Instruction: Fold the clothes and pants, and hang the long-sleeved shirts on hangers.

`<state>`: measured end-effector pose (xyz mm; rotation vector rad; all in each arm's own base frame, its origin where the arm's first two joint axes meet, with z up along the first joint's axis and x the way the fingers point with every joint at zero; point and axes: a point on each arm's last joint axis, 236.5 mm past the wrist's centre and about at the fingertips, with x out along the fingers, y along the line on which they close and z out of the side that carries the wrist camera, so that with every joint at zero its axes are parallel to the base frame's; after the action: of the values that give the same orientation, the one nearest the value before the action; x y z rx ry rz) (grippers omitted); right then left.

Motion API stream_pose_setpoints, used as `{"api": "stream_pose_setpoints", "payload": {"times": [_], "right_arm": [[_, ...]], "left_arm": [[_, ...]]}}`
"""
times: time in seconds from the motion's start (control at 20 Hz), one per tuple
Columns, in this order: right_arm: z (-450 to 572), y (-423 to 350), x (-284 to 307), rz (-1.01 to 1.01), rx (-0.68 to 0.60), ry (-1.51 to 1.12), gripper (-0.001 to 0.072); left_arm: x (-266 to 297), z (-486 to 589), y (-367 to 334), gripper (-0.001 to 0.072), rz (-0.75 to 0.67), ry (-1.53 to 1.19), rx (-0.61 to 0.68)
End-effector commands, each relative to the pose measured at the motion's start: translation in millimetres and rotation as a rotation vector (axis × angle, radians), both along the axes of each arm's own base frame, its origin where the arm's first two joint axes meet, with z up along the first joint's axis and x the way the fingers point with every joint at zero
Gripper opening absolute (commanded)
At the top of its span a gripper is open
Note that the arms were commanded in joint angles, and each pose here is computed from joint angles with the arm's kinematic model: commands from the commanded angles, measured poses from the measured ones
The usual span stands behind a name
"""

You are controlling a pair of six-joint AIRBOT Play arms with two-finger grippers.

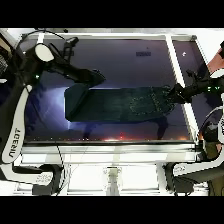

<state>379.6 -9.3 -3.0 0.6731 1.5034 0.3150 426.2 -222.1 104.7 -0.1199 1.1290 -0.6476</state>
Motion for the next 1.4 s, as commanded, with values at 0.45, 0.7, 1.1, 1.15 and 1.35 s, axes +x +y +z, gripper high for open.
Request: {"api": "stream_pose_setpoints", "payload": {"times": [0.45, 0.7, 1.1, 1.15, 1.35], "right_arm": [[1.7, 3.3, -7.4, 0.023, 0.014, 0.023, 0.04], [1.8, 3.5, -7.8, 0.024, 0.015, 0.024, 0.04], [6.4, 12.2, -5.3, 0.031, 0.038, 0.012, 0.0367], [11.9, 24.9, 0.8, 0.063, 0.048, -0.035, 0.0221], [16.6, 112.4, 28.6, 0.269, -0.011, -0.241, 0.0075]], "left_arm": [[-32.4, -43.7, -87.3, 0.0027, -0.068, 0.125, -0.022], [-50.6, -62.9, -114.8, 0.0027, -0.139, 0.134, 0.015], [-96.2, -109.3, -122.5, 0.0147, -0.226, 0.222, 0.103], [-94.1, -107.6, -123.6, 0.0363, -0.233, 0.207, 0.096], [-80.9, -75.6, -136.3, 0.0475, -0.223, 0.181, -0.074]]}}
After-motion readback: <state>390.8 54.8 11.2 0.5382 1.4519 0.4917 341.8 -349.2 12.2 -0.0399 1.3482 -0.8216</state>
